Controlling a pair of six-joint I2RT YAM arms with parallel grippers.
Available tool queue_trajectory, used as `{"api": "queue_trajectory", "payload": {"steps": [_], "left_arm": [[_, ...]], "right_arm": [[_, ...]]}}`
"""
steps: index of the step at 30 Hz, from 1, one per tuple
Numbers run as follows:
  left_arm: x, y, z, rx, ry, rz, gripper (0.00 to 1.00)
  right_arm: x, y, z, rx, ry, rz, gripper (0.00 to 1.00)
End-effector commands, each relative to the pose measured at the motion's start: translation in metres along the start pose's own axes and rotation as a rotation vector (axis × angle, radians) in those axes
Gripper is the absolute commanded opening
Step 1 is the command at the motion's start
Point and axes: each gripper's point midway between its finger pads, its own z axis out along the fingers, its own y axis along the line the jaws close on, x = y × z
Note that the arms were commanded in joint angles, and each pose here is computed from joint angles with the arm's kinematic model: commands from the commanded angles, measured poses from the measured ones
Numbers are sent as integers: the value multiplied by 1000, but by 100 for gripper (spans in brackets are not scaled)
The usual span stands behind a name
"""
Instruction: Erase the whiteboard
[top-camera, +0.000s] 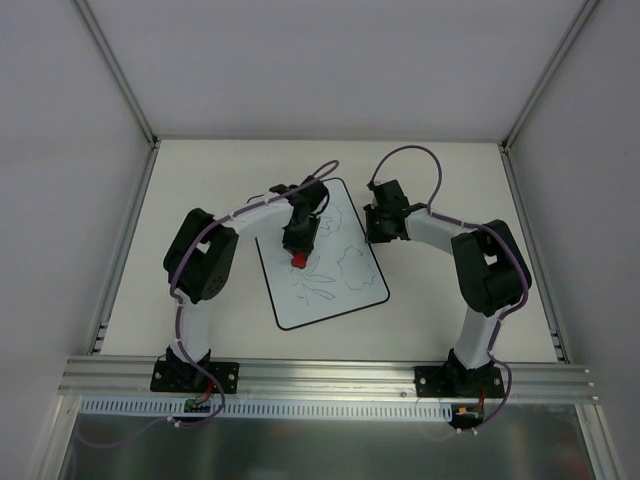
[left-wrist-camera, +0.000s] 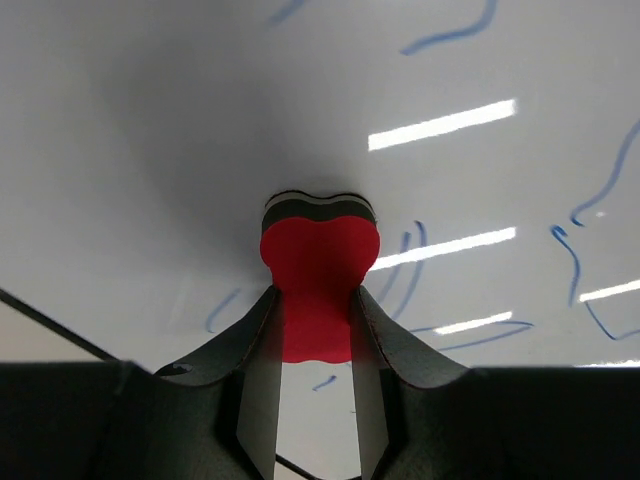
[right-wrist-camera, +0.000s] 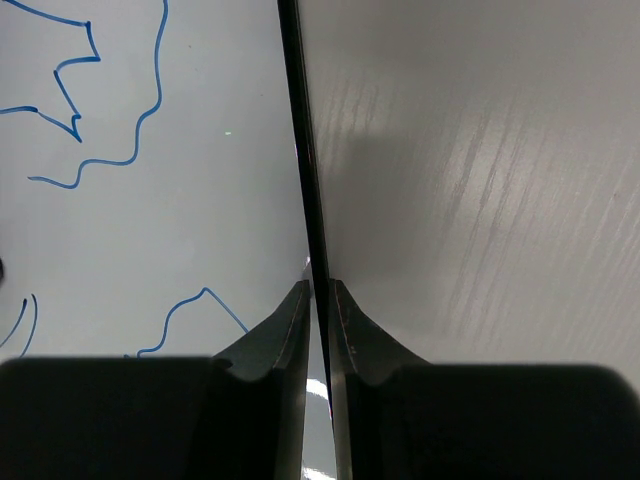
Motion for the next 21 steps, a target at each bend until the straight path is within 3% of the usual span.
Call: {"api": "queue_trajectory", "payload": {"steps": [1, 7, 13, 21], "left_arm": [[59, -37, 10, 65, 185, -9, 0], [20, -30, 4, 40, 86, -14, 0], [-34, 8, 11, 23, 26, -98, 0], [-74, 72, 33, -158, 18, -110, 0]], "right_arm": [[57, -17, 8, 78, 189, 2, 14], [58, -16, 8, 77, 191, -1, 14], [58, -16, 8, 77, 191, -4, 14], [58, -15, 8, 68, 192, -6, 14]]}}
